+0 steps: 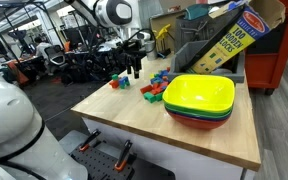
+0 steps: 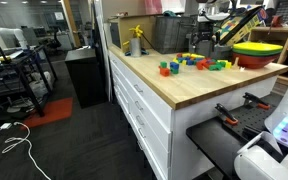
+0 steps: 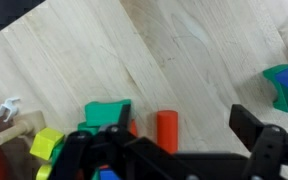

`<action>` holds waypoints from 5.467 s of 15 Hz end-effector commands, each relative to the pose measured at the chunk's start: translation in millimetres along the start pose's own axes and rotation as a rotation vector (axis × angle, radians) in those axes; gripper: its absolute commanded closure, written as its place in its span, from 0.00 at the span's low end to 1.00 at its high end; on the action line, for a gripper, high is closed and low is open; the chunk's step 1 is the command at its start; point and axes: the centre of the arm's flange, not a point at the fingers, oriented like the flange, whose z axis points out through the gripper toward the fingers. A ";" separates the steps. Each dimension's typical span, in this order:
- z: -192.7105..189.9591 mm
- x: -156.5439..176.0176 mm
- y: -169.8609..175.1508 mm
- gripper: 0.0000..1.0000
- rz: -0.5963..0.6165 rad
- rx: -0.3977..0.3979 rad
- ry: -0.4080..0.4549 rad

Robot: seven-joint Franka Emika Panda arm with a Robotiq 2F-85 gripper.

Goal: Put the green block on the stack of blocks on the left

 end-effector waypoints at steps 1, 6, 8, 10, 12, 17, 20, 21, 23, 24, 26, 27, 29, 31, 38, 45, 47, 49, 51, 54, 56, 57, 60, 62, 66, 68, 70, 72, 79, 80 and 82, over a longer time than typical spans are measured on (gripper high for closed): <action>12.0 11.5 -7.7 0.00 0.024 0.026 0.007; 33.7 20.6 -10.6 0.00 0.024 0.017 0.005; 42.1 23.3 -6.3 0.00 0.035 0.010 -0.001; 48.5 24.0 1.5 0.00 0.051 0.005 -0.010; 52.7 24.2 11.5 0.00 0.077 0.003 -0.020; 63.2 25.2 43.1 0.00 0.192 0.021 -0.051; 70.0 24.9 60.5 0.00 0.296 0.025 -0.068; 71.7 23.9 65.7 0.00 0.336 0.029 -0.075; 72.5 22.4 72.8 0.00 0.419 0.033 -0.087; 72.0 22.0 75.4 0.00 0.463 0.038 -0.091; 71.7 21.7 82.3 0.00 0.575 0.037 -0.099; 71.4 21.9 84.6 0.00 0.628 0.033 -0.097; 70.3 24.2 86.4 0.00 0.733 0.032 -0.097; 69.4 23.8 87.4 0.00 0.839 0.026 -0.098; 77.7 18.5 88.1 0.00 1.114 -0.007 -0.103; 80.3 14.2 96.6 0.00 1.237 -0.024 -0.098; 81.2 12.2 99.5 0.00 1.242 -0.022 -0.095; 83.6 8.7 102.1 0.00 1.237 -0.002 -0.094; 87.5 6.6 102.4 0.00 1.218 0.061 -0.089; 87.8 6.7 103.1 0.00 1.211 0.166 -0.074; 86.9 7.6 105.9 0.00 1.194 0.214 -0.060; 87.5 6.8 108.2 0.00 1.187 0.228 -0.055; 93.4 0.0 116.8 0.00 1.161 0.242 -0.043; 99.1 -6.4 123.8 0.00 1.146 0.231 -0.042; 101.0 -12.6 129.7 0.32 1.125 0.220 -0.025; 99.6 -14.7 130.0 0.49 1.124 0.222 -0.022; 98.3 -16.8 129.8 0.65 1.119 0.223 -0.020; 98.6 -19.0 130.4 0.80 1.114 0.222 -0.018; 81.5 -32.0 129.8 0.88 1.027 0.142 0.045; 77.0 -34.6 128.9 0.88 1.001 0.123 0.064; 64.8 -38.6 124.4 0.88 0.941 0.102 0.105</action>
